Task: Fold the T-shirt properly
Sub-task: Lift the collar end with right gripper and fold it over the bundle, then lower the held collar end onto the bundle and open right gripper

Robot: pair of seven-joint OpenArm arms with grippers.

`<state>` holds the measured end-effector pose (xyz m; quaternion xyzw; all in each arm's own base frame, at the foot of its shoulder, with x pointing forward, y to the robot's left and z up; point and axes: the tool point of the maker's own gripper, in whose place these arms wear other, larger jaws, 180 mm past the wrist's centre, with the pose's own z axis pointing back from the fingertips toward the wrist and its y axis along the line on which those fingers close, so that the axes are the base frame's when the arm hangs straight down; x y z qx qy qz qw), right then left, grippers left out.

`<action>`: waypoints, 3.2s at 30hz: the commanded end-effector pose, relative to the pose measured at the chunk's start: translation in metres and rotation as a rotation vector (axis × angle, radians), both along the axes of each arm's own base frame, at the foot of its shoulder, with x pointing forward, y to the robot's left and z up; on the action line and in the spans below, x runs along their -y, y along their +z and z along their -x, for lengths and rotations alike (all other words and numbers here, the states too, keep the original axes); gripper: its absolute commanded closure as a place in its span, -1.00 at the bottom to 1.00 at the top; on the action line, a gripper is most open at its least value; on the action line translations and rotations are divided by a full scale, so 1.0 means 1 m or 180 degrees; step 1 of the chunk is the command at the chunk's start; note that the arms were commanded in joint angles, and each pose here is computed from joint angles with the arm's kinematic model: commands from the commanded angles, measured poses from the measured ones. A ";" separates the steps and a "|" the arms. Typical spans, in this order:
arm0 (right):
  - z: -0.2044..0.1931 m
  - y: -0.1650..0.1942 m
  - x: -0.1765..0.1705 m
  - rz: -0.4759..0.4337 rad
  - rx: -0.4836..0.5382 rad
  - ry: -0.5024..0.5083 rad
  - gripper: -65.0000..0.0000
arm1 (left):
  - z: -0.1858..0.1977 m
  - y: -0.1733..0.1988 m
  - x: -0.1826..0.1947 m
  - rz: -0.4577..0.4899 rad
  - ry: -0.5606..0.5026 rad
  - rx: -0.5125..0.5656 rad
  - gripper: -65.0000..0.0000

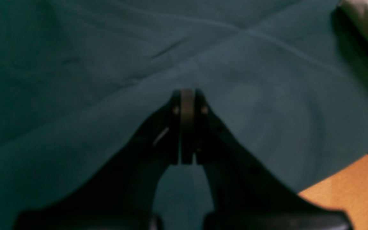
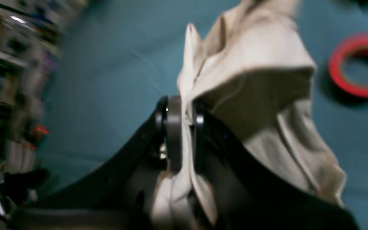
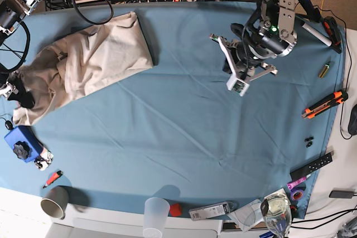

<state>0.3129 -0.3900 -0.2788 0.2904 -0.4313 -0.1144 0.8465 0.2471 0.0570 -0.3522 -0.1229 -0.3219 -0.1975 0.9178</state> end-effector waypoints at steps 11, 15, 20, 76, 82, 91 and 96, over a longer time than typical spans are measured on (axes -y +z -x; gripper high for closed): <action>0.003 0.015 -0.074 -0.0160 0.0559 0.0332 1.00 | 0.002 0.012 -0.059 0.0335 0.0457 -0.0014 1.00; 0.022 0.023 -0.102 0.0208 0.0620 0.0571 1.00 | 0.003 0.023 -0.070 0.0454 0.0474 0.0071 1.00; 0.050 0.031 -0.128 0.0346 0.0671 0.0813 1.00 | 0.015 0.030 -0.072 0.0497 0.0431 0.0094 1.00; 0.083 -0.018 -0.174 0.0978 0.0044 0.1297 0.53 | 0.056 0.063 -0.056 0.0398 0.0230 0.0337 1.00; 0.108 -0.094 -0.192 0.0745 -0.0744 0.1604 0.53 | 0.056 0.064 -0.056 0.0411 0.0227 0.0341 1.00; 0.102 -0.108 -0.191 0.0958 -0.0809 0.1641 0.53 | 0.055 0.066 -0.052 0.0397 0.0112 0.0428 1.00; 0.065 -0.059 -0.205 0.1119 -0.0223 0.1702 0.53 | 0.055 0.069 -0.048 0.0472 0.0078 0.0438 1.00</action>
